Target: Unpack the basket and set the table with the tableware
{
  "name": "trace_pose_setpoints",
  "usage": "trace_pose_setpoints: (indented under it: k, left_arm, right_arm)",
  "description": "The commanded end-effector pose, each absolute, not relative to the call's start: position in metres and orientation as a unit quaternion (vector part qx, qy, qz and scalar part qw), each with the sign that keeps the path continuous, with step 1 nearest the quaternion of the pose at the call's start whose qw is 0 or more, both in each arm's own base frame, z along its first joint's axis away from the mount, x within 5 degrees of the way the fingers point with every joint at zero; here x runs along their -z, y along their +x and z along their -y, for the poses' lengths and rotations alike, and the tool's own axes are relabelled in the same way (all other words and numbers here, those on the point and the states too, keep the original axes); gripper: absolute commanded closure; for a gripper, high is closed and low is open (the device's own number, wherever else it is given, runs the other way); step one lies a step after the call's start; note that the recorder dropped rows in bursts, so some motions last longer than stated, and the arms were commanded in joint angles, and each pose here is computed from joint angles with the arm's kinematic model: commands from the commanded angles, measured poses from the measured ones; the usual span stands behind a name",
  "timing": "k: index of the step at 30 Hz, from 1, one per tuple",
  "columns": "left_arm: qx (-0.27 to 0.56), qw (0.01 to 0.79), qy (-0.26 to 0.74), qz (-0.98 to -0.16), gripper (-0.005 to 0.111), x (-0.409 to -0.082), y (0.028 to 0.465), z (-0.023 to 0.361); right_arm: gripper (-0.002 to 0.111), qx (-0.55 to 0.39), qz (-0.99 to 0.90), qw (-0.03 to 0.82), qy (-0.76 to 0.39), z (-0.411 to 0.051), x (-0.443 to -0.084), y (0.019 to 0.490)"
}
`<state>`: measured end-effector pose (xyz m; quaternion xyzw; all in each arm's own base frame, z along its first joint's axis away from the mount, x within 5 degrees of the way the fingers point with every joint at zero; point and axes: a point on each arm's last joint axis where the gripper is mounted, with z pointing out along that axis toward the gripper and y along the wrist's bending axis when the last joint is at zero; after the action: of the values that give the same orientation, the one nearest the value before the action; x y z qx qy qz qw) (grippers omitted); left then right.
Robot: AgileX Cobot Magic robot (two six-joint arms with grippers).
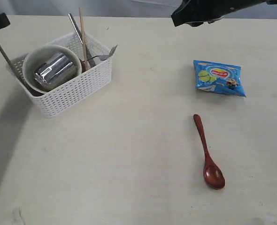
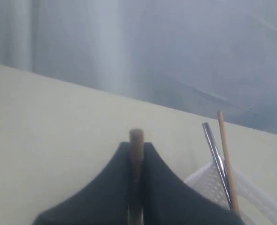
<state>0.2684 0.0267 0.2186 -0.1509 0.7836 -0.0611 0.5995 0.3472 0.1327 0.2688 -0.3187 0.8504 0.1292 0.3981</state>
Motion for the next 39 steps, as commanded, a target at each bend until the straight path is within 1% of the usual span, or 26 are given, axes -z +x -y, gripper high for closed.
trace_pose_setpoints:
  k: [1, 7, 13, 20, 27, 30, 33, 36, 39]
  left_arm:
    - [0.054, 0.618, -0.14, -0.772, 0.107, -0.236, 0.26, -0.026]
    - [0.056, 0.638, -0.138, -0.756, 0.107, -0.261, 0.243, -0.025]
    - [0.046, 0.652, -0.114, -0.749, 0.107, -0.283, 0.223, -0.021]
    - [0.04, 0.64, -0.12, -0.758, 0.107, -0.297, 0.197, -0.02]
    - [0.045, 0.657, -0.123, -0.742, 0.107, -0.308, 0.185, -0.019]
    - [0.059, 0.656, -0.139, -0.74, 0.107, -0.308, 0.185, -0.019]
    - [0.082, 0.644, -0.147, -0.746, 0.107, -0.305, 0.185, -0.013]
    - [0.118, 0.629, -0.133, -0.757, 0.107, -0.304, 0.186, 0.001]
    - [0.141, 0.599, -0.109, -0.781, 0.107, -0.309, 0.192, 0.018]
  right_arm:
    - [0.07, -0.13, -0.852, 0.4, -0.312, -0.131, -0.269, 0.347]
    - [0.07, -0.133, -0.852, 0.4, -0.309, -0.132, -0.269, 0.347]
    - [0.07, -0.136, -0.853, 0.401, -0.306, -0.132, -0.269, 0.347]
    - [0.07, -0.147, -0.855, 0.391, -0.307, -0.133, -0.268, 0.345]
    - [0.07, -0.162, -0.855, 0.398, -0.292, -0.134, -0.273, 0.345]
    - [0.07, -0.192, -0.853, 0.389, -0.291, -0.139, -0.276, 0.339]
    - [0.069, -0.261, -0.826, 0.376, -0.327, -0.15, -0.285, 0.327]
    - [0.06, -0.345, -0.78, 0.369, -0.369, -0.167, -0.294, 0.312]
    - [0.053, -0.386, -0.746, 0.362, -0.405, -0.187, -0.299, 0.299]
